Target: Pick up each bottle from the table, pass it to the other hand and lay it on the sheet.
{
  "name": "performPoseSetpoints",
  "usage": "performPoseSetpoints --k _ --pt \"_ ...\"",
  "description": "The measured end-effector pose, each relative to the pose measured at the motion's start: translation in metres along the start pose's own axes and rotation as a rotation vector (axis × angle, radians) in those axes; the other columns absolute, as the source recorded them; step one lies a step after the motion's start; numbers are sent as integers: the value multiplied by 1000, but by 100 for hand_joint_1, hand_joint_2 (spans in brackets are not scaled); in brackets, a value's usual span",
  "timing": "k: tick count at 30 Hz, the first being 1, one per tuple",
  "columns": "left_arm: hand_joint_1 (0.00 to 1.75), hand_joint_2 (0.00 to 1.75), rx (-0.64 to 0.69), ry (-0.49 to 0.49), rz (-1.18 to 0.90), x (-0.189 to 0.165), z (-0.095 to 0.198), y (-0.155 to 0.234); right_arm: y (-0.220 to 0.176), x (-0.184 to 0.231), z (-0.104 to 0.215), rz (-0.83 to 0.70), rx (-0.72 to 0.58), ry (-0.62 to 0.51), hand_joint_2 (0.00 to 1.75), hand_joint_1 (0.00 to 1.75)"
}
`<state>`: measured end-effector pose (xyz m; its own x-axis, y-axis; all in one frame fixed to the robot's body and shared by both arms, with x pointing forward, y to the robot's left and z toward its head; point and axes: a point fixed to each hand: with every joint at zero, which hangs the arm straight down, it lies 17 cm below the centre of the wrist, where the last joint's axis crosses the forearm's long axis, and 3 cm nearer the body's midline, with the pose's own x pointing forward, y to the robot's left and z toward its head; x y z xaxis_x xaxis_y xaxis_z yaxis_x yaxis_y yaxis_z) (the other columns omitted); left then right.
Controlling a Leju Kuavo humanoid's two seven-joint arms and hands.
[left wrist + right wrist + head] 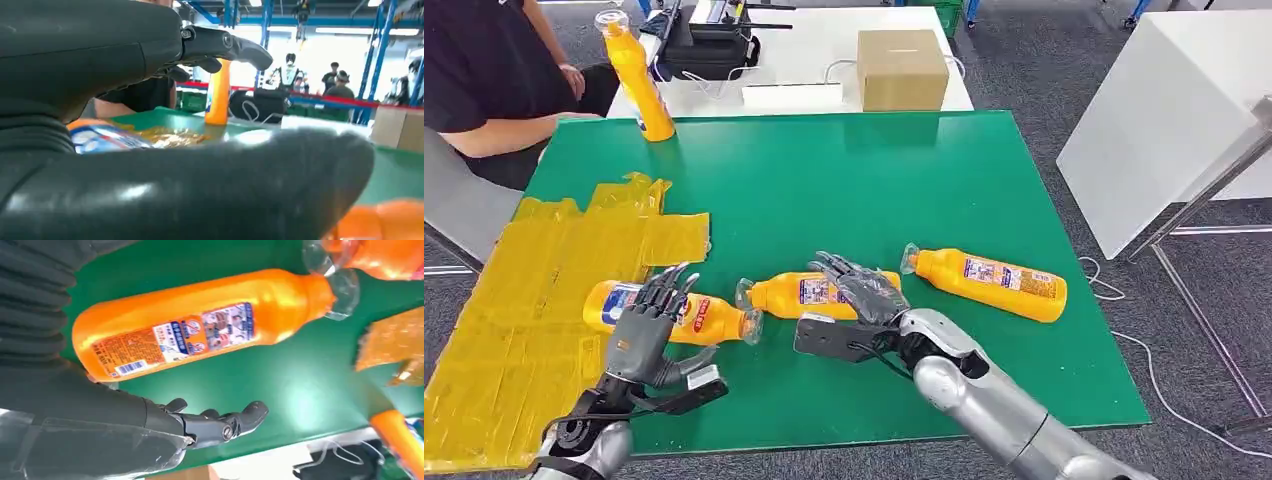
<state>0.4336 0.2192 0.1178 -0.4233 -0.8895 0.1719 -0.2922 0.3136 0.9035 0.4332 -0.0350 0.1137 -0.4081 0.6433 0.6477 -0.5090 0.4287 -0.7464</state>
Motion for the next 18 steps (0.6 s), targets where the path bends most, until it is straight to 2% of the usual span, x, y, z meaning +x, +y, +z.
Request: performPoseSetpoints --k 5,12,18 --pt "0 0 55 -4 118 1 -2 24 4 -13 -3 24 17 35 175 0" --pt "0 0 227 -26 470 18 -3 78 18 -44 -3 102 50 127 175 0" --pt "0 0 302 -52 556 33 0 108 22 -73 -1 216 55 225 175 0"
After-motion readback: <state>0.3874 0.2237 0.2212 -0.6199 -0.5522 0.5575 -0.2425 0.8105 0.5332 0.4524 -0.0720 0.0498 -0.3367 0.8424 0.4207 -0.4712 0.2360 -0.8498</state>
